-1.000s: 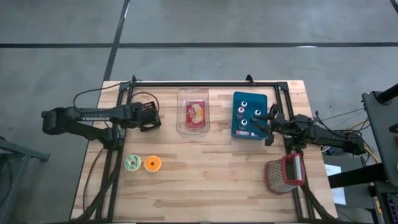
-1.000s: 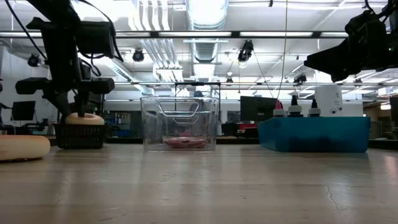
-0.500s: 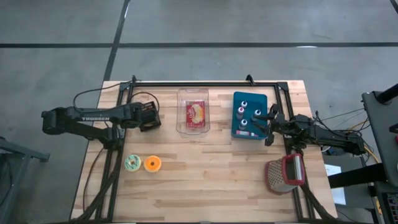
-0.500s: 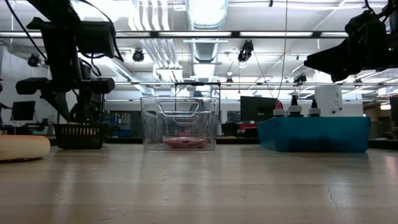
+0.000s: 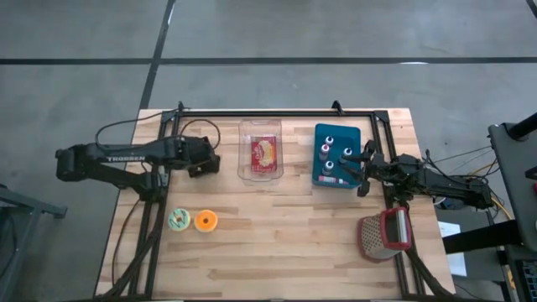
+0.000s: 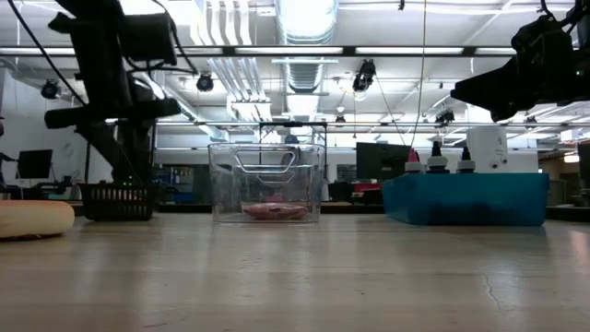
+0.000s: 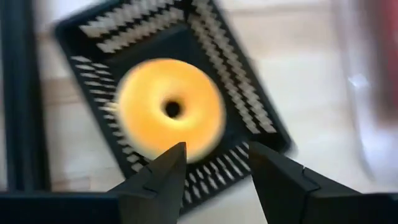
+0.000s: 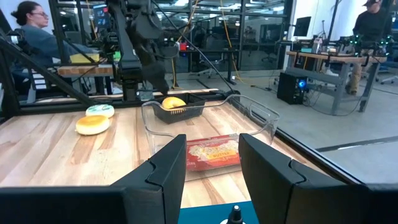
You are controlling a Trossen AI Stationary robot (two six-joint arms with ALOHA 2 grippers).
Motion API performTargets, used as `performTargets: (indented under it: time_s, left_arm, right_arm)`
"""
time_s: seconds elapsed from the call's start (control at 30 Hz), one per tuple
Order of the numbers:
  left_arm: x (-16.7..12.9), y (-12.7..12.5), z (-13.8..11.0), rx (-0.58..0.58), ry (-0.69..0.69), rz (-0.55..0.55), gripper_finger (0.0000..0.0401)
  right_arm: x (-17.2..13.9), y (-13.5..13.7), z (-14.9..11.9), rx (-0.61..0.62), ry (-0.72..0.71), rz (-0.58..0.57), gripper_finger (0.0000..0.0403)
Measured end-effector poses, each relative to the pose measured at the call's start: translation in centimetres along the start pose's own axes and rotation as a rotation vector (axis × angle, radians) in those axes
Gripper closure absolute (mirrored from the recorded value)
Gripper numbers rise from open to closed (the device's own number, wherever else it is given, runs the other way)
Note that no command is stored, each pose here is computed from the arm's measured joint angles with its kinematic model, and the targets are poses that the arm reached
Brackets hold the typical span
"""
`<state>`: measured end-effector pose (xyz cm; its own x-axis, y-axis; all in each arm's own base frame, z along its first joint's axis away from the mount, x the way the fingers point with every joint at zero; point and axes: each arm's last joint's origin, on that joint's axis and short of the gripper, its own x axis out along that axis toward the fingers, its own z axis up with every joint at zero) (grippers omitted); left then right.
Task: Pick & Place Food Item
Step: Put the orange donut into the black bin
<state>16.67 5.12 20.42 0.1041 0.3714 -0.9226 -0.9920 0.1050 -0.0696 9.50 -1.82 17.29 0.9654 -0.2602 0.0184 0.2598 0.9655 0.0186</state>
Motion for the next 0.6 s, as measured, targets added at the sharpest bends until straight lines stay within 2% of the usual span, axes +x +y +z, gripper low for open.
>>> performTargets:
  time_s: [0.1, 0.27, 0.47, 0.6]
  left_arm:
    - [-0.9, -0.7, -0.3, 0.111, 0.058, -0.067, 0.0220]
    - [-2.0, -1.6, -1.6, 0.216, 0.080, -0.135, 0.0220]
    - [-3.1, -2.3, -5.1, 0.376, 0.115, -0.224, 0.0220]
    - [-4.2, -2.4, -7.7, 0.437, 0.136, -0.292, 0.0220]
  right_arm:
    - [0.0, 0.0, 0.0, -0.001, 0.000, 0.000, 0.0262]
    - [0.0, 0.0, 0.0, -0.001, 0.000, 0.000, 0.0262]
    - [0.0, 0.0, 0.0, -0.001, 0.000, 0.000, 0.0262]
    - [0.0, 0.0, 0.0, -0.001, 0.000, 0.000, 0.0262]
